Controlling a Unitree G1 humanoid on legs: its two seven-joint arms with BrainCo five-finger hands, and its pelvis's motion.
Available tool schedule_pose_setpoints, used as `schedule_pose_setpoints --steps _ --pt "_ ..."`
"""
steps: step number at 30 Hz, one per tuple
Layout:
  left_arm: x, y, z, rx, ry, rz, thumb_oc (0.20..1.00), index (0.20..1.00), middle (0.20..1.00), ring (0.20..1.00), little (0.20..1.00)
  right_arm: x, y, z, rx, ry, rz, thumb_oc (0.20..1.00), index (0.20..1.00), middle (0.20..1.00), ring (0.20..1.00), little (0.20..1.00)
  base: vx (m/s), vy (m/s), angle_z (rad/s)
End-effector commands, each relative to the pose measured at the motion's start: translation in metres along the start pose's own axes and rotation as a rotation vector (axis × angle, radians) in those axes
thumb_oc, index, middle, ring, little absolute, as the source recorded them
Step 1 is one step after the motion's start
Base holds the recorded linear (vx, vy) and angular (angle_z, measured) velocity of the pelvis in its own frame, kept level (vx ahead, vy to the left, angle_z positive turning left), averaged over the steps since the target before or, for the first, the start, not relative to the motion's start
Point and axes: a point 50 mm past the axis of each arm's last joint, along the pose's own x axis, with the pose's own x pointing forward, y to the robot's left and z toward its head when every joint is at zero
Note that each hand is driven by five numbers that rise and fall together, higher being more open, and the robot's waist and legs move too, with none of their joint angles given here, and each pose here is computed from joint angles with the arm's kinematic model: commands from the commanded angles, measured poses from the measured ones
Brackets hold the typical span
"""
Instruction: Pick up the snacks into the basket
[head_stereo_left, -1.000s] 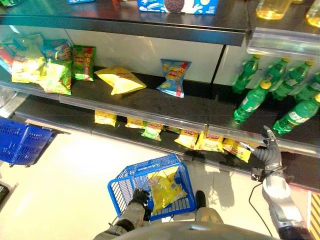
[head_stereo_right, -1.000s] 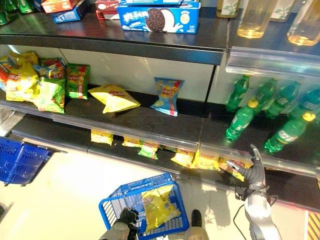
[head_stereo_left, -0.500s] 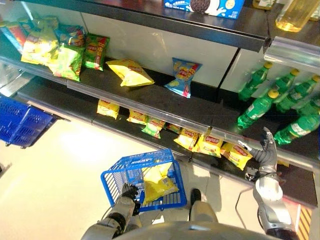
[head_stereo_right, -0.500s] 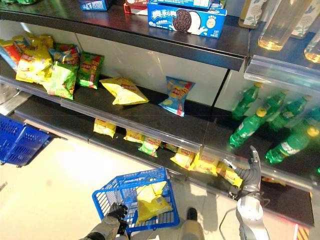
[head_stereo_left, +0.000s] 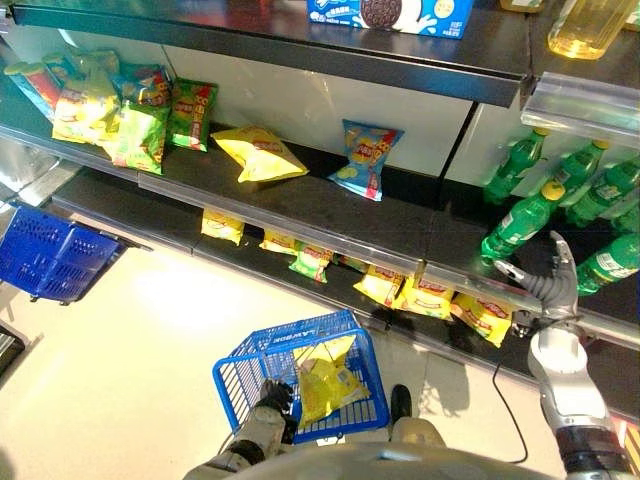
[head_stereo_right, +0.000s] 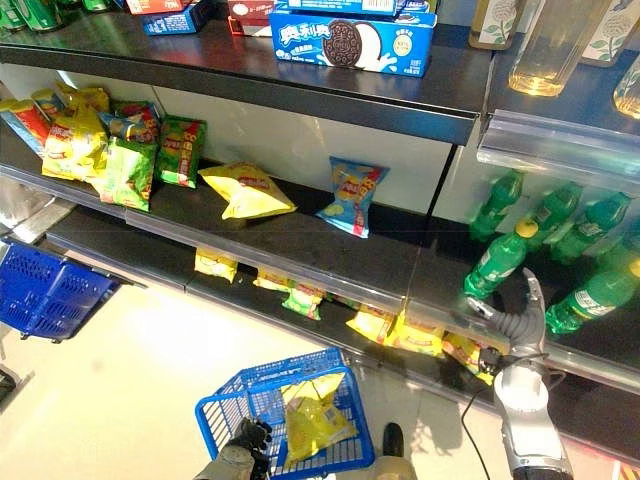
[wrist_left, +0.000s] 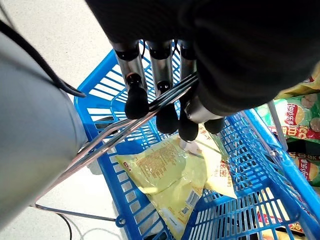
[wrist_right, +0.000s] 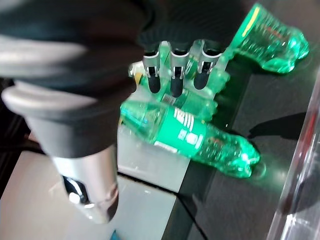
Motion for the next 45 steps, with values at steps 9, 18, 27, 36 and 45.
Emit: schedule_pose_setpoints --steps 9,18,27,36,45 --pt "0.005 0.033 -0.021 0.197 0.049 0.077 0.2 0.2 0.2 0.2 0.2 0.055 -0.016 0.046 0.064 -0.127 -0.112 1.0 1.0 1.0 1.0 1.0 -0.03 0.014 0.01" --pt "0.005 0.032 -0.011 0.153 0.0 0.094 0.2 0.2 0.2 0.2 0.2 0.082 -0.003 0.054 0.097 -0.078 -0.105 1.0 1.0 1.0 1.0 1.0 -0.06 0.037 0.0" --pt "0.006 0.03 0.006 0.192 -0.08 0.081 0.2 0.2 0.2 0.2 0.2 0.109 0.016 0.08 0.083 -0.077 -0.037 1.0 1.0 1.0 1.0 1.0 -0.04 0.023 -0.01" --pt "0.005 0.032 0.013 0.156 -0.115 0.09 0.2 0.2 0.2 0.2 0.2 0.121 0.024 0.11 0.141 -0.132 -0.002 1.0 1.0 1.0 1.0 1.0 -0.01 0.007 -0.03" --pt "0.005 0.03 0.018 0.157 -0.141 0.084 0.2 0.2 0.2 0.2 0.2 0.122 0.041 0.124 0.226 -0.145 0.056 1.0 1.0 1.0 1.0 1.0 0.0 0.0 0.0"
